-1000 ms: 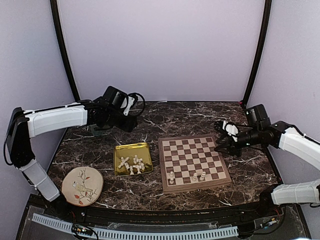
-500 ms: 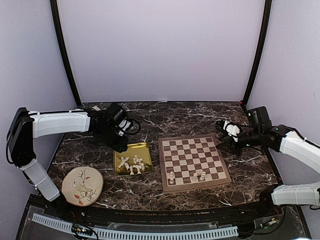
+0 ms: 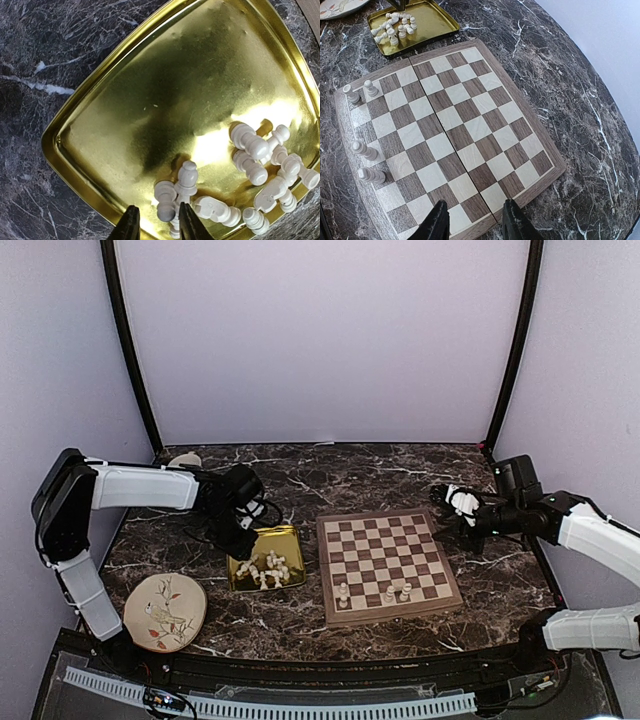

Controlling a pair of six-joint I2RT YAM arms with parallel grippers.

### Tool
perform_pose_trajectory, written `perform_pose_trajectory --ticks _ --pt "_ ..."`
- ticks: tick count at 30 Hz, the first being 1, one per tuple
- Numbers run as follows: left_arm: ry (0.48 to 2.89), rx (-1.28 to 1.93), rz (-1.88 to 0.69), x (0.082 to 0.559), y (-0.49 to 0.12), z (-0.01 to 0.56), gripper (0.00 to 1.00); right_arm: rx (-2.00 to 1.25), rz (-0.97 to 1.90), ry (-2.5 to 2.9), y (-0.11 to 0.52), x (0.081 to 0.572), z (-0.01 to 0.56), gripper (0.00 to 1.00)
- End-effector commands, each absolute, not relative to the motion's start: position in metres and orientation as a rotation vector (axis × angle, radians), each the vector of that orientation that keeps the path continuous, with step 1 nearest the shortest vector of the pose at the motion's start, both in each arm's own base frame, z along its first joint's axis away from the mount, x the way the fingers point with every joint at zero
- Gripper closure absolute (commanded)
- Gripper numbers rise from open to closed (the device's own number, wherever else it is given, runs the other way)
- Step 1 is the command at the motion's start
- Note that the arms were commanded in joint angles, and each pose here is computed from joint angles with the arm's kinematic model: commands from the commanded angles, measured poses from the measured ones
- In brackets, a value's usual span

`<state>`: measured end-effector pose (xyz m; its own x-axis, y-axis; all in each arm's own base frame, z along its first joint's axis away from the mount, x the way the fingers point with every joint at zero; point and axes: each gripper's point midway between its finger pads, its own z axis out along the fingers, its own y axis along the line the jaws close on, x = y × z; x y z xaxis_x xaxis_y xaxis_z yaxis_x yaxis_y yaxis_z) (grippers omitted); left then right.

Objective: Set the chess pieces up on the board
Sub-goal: Pick up the pawn from the storage box.

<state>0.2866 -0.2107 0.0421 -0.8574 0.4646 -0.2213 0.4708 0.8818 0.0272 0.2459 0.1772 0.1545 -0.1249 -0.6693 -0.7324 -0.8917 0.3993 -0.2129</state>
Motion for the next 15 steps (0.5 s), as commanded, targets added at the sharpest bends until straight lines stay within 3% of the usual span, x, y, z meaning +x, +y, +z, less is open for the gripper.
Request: perform_pose_trajectory --ticks 1,15 --pt "2.840 0.727 -0.005 0.2855 -0.2062 0.0392 0.73 -1.337 0.340 1.853 0.1767 0.2504 0.1539 0.63" --pt "2.841 0.771 0.022 0.2907 -0.2087 0.0418 0.91 -1.348 0.344 1.865 0.1766 0.2502 0.1491 0.63"
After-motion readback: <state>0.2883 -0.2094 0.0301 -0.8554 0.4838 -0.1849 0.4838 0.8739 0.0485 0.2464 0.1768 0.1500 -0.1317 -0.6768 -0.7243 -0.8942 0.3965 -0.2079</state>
